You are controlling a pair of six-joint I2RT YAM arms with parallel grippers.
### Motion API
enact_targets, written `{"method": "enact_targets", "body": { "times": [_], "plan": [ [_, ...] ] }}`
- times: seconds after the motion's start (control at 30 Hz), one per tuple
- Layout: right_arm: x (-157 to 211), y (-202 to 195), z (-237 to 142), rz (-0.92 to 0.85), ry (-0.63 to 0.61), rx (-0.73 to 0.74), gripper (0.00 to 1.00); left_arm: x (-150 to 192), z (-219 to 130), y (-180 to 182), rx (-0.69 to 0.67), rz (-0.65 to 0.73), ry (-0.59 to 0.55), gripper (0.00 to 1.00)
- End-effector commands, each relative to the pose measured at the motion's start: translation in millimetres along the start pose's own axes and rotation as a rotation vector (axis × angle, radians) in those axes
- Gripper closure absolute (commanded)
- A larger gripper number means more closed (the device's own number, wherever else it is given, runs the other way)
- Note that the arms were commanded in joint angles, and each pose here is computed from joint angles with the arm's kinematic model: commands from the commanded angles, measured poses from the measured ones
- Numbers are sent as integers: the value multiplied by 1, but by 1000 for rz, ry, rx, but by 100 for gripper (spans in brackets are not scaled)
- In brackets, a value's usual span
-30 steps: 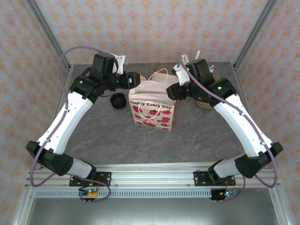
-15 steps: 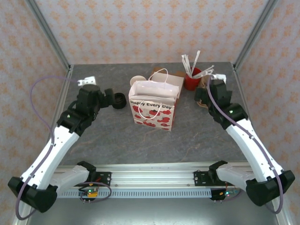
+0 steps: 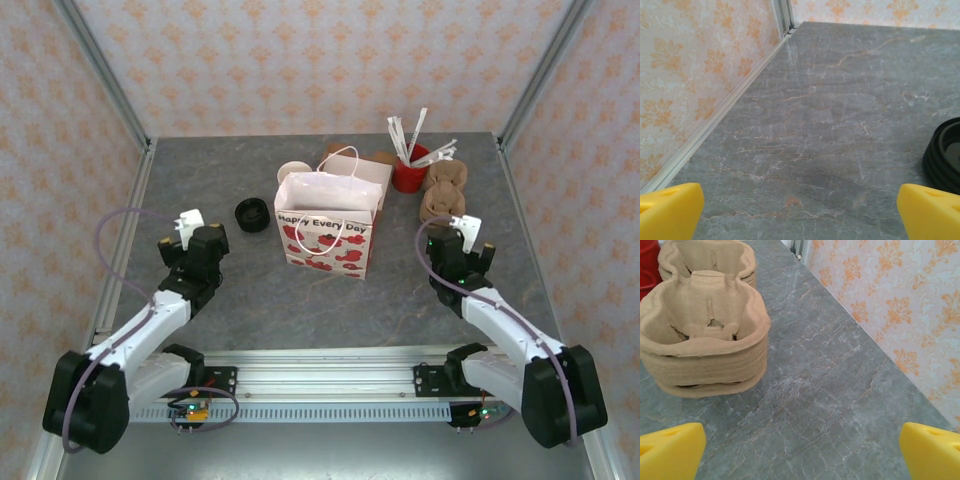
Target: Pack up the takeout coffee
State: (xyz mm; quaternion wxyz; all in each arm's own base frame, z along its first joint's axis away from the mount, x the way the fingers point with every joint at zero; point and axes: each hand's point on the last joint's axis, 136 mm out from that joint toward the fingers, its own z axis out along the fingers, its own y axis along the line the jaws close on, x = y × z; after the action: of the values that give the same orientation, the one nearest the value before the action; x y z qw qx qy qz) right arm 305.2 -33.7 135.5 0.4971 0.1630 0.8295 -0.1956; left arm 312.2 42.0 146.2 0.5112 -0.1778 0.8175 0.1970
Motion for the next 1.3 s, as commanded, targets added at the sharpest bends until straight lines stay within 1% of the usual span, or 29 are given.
{"method": "enact_targets", "body": {
  "times": [0.0,0.13,0.23,0.3,0.33,0.43,0.5,0.6,0.7,0.83,0.9,1.27],
  "plan": [
    [-23,4,11,115,-130,-40,1,-18,12,-13,44,-29,-106,0],
    [-8,0,28,176,-133,-74,1,-5,28,-28,85,3,-107,0],
    [-10,5,33,182,-143,-116,1,-3,35,-40,125,40,-104,0],
    [-13,9,35,188,-158,-147,1,-5,37,-43,129,65,-119,0],
    [-12,14,38,173,-147,-162,1,-6,38,-45,139,76,-132,0],
    [-15,28,44,154,-152,-212,1,-3,44,-46,173,66,-151,0],
    [-18,35,47,126,-154,-234,1,3,53,-43,180,39,-133,0],
    [-15,41,52,104,-166,-244,1,13,69,-48,185,36,-97,0],
    [-8,44,58,99,-172,-245,1,14,74,-49,230,17,-69,0],
    [1,49,71,88,-147,-230,1,14,75,-48,230,17,-65,0],
    [2,49,76,87,-111,-224,1,14,75,-48,229,17,-66,0],
    [1,47,79,101,-105,-217,1,13,74,-49,232,17,-67,0]
  ]
}}
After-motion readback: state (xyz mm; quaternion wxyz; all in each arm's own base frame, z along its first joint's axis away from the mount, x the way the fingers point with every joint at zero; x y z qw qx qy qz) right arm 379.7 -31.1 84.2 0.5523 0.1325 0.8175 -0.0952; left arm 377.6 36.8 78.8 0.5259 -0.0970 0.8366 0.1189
